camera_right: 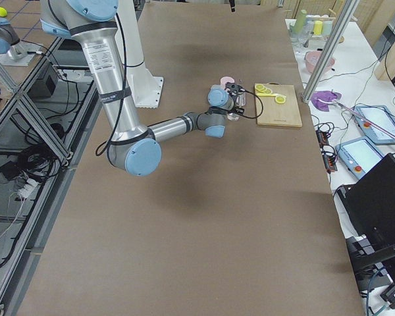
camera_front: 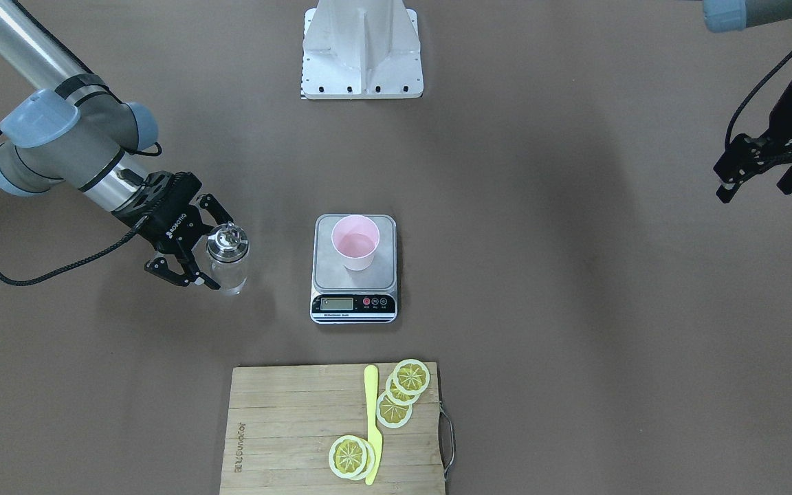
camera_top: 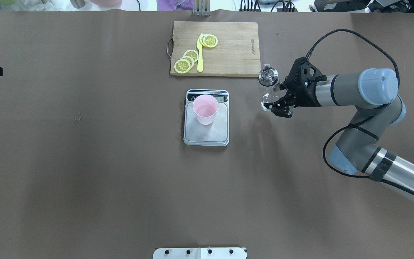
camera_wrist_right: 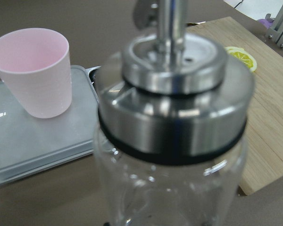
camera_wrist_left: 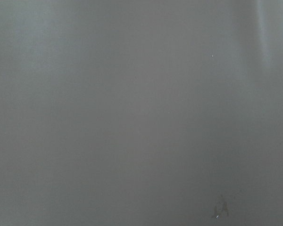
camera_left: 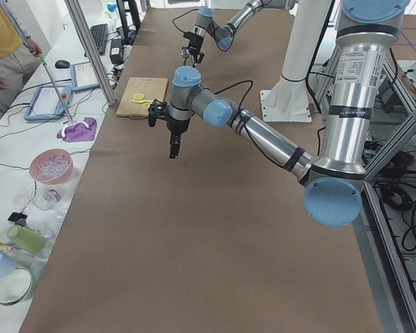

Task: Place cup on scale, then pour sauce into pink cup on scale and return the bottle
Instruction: 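Lift the bottle and carry it toward the pink cup with the right gripper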

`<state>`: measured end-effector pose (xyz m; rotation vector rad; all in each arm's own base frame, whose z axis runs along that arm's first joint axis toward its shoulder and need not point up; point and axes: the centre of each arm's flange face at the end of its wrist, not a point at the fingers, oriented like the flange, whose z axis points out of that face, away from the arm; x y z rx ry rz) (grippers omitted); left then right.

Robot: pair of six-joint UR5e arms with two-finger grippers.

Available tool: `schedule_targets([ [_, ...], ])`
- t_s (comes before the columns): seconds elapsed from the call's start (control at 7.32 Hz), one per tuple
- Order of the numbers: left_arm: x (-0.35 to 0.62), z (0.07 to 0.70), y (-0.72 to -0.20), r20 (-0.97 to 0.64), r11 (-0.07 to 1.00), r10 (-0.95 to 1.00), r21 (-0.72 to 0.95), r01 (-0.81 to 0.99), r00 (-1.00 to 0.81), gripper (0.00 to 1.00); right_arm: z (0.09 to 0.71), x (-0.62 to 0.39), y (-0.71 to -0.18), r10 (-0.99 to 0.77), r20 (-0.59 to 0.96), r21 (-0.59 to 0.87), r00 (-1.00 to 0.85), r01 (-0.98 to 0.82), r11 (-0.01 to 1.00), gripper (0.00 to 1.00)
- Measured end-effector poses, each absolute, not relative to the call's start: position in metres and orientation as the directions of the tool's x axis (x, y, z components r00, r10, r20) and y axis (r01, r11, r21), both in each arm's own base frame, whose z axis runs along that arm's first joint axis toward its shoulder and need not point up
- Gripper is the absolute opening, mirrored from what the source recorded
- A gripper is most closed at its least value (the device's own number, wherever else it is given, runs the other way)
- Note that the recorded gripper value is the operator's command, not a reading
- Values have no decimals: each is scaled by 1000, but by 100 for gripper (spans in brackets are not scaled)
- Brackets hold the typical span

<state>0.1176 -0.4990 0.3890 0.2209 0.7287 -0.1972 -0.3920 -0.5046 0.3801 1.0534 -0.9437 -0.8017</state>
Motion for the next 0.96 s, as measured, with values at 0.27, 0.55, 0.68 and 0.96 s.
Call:
schedule_targets([
  [0.27, 113, 397, -501, -668, 959, -106, 127, 253, 737, 98, 349, -387, -497, -897, 188, 935, 401, 205, 288, 0],
  [0.55, 110, 414, -503, -648, 968, -74, 137, 212, 758, 98, 326, -387, -485, -899, 155, 908, 409, 300, 293, 0],
  [0.68, 107, 425, -502, -635, 972, -48, 147, 182, 771, 98, 325, -392, -479, -897, 143, 892, 418, 338, 299, 0],
  [0.96, 100, 443, -500, -617, 978, -18, 155, 143, 787, 98, 317, -402, -463, -901, 86, 853, 426, 435, 287, 0],
])
